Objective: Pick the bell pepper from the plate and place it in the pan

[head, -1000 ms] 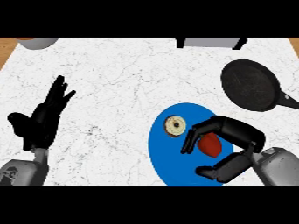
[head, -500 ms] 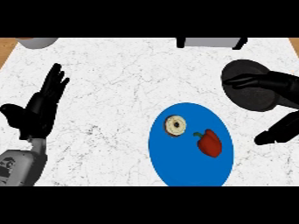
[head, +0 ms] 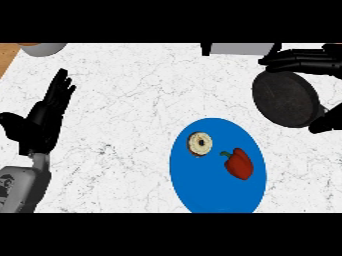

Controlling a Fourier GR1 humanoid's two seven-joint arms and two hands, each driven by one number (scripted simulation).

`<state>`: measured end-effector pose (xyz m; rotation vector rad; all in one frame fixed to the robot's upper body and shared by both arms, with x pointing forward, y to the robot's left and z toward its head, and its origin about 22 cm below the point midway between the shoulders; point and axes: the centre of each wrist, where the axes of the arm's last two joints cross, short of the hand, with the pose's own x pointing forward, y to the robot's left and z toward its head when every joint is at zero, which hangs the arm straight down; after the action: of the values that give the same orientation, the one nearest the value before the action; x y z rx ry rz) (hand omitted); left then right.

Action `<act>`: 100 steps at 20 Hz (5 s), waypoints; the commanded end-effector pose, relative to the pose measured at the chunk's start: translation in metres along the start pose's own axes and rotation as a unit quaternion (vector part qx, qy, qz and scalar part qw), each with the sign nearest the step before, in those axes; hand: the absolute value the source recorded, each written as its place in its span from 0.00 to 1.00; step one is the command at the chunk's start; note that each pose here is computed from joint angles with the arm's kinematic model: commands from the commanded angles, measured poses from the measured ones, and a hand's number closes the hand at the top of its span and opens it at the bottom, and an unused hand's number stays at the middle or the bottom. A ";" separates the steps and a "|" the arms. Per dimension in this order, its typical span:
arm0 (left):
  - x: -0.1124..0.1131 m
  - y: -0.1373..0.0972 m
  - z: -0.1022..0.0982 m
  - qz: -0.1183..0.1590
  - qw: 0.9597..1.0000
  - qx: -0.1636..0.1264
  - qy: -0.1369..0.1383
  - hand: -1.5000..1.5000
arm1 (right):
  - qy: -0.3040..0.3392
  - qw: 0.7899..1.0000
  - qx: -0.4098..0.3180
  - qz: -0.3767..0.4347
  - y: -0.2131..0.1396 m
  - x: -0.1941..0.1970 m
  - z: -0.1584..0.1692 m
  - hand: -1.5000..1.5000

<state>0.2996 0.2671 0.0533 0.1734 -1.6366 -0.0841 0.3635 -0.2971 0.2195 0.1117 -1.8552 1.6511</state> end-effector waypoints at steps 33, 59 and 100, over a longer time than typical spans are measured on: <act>0.001 0.008 -0.005 -0.003 1.000 0.013 0.008 0.50 | 0.002 0.980 0.195 0.028 0.102 0.002 -0.079 0.00; 0.002 -0.007 0.006 -0.001 1.000 0.022 0.008 0.50 | 0.038 0.942 0.291 0.163 0.156 -0.003 -0.102 0.00; -0.009 0.026 0.010 -0.009 0.998 0.052 0.021 0.50 | 0.406 0.908 0.105 -0.003 0.266 -0.023 -0.137 1.00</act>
<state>0.2912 0.2886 0.0474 0.2481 -1.6016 -0.0183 0.3293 -0.1566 -0.0017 -0.3687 -1.1733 1.8095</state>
